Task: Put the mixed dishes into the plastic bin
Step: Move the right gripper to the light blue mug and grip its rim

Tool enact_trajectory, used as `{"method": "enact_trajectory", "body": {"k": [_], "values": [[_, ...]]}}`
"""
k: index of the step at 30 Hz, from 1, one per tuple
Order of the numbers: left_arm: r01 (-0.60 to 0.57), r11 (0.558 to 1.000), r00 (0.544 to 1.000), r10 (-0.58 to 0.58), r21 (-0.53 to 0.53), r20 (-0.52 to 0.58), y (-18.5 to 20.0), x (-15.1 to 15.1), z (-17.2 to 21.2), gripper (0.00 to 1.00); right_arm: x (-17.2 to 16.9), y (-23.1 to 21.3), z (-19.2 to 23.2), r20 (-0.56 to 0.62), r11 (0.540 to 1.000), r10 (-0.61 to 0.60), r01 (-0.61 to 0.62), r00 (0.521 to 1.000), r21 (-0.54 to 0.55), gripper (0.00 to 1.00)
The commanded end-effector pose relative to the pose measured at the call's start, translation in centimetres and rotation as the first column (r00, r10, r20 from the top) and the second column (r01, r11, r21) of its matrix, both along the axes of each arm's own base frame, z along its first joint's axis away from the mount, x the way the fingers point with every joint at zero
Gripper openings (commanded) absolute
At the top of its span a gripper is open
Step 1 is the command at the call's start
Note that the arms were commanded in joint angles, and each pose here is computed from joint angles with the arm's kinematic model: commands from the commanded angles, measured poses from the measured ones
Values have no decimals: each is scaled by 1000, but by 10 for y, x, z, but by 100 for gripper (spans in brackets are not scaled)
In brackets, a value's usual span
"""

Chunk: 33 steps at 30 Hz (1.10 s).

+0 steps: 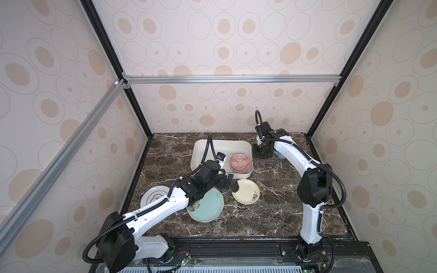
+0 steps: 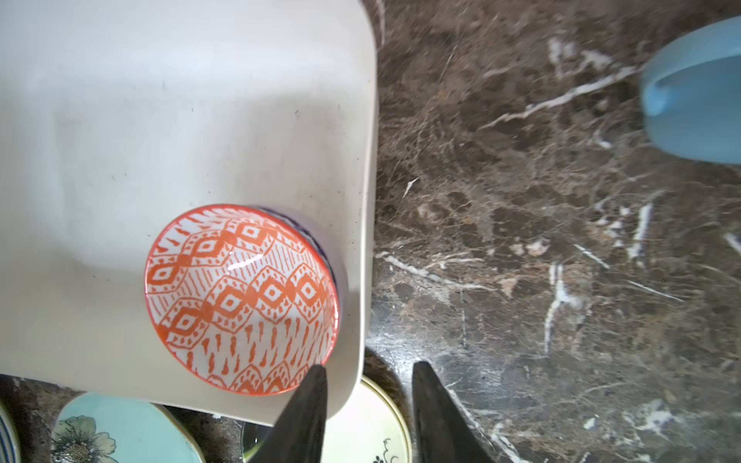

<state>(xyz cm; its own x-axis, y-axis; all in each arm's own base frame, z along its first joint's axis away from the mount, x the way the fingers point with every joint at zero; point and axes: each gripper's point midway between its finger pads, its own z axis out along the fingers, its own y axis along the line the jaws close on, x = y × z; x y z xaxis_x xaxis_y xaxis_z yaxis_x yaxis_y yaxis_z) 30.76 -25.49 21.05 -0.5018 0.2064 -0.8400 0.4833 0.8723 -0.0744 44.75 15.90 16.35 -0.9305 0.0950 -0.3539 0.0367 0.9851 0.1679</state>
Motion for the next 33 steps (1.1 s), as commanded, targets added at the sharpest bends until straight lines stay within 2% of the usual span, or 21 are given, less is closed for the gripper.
{"method": "enact_trajectory", "body": {"k": [1, 6, 11, 16, 23, 33], "values": [[18, 999, 999, -17, -34, 39, -11, 6, 27, 99, -6, -33, 10, 16, 998, -55, 56, 998, -37, 40], [47, 998, 999, -46, -45, 18, -26, 13, 29, 99, -2, -91, 9, 34, 979, -197, 199, 980, -36, 42], [72, 995, 997, -71, -69, 11, -44, 22, 33, 99, 16, -150, 8, 86, 932, -360, 362, 929, -3, 48], [73, 996, 997, -73, -46, 5, -58, 38, 31, 99, 39, -185, -2, 87, 894, -447, 448, 890, 10, 51], [65, 998, 998, -64, -16, 27, -71, 59, 34, 99, 72, -210, -21, 67, 860, -509, 507, 858, 47, 51], [84, 996, 996, -84, 6, 16, -92, 77, 29, 99, 103, -226, -46, 44, 839, -543, 539, 839, 72, 51]]}}
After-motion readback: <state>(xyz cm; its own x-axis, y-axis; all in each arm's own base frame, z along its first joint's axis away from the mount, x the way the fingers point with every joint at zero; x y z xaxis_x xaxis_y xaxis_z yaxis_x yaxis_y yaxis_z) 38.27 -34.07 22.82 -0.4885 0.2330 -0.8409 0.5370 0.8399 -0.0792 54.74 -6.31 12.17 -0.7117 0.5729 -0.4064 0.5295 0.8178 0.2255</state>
